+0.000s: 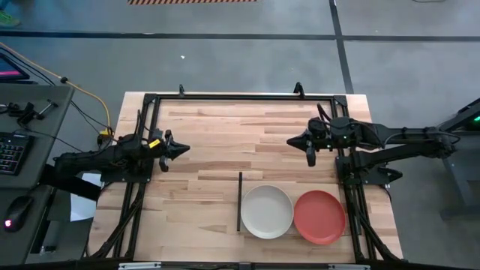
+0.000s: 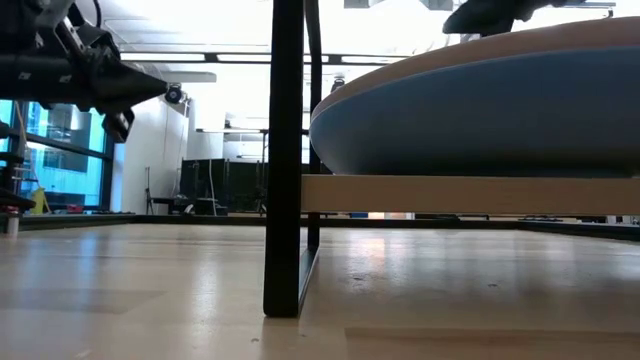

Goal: Place and stack plates onto a shelf
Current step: Return to Home Position

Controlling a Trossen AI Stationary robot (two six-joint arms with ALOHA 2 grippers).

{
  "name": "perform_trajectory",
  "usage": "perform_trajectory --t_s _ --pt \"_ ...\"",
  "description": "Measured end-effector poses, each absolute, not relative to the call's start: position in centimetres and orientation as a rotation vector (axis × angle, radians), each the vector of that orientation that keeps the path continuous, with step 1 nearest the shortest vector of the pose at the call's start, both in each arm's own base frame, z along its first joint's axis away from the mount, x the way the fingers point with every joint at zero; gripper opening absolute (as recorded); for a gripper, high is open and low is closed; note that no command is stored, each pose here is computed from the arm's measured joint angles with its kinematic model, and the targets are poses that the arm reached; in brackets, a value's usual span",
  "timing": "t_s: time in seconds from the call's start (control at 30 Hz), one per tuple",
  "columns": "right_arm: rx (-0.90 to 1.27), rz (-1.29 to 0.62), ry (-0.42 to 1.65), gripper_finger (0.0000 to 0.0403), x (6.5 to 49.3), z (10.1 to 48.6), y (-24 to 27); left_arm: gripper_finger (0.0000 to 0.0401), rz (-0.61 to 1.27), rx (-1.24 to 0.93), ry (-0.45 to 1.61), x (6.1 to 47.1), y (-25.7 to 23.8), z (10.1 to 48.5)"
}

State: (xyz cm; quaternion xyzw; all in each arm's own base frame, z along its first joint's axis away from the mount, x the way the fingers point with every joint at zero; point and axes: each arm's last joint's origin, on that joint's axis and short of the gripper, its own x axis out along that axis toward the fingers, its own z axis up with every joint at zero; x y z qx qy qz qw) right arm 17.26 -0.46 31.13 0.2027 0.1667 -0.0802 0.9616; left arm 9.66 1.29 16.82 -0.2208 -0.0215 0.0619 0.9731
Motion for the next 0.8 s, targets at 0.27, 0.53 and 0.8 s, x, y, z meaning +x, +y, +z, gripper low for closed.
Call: perform_trajectory --t_s 0.27,0.53,0.8 --pt "0.369 -0.105 0.359 0.0000 14.7 31.0 0.3 0.0000 0.124 -0.459 -0.045 9.7 1.3 16.8" --pt "0.399 -0.069 0.128 0.0000 12.3 25.0 0.4 0.0000 0.124 -0.459 -0.044 9.7 1.3 16.8" --pt "0.382 -0.044 0.011 0.0000 10.1 21.9 0.3 0.0000 0.124 -0.459 -0.044 9.7 1.3 16.8"
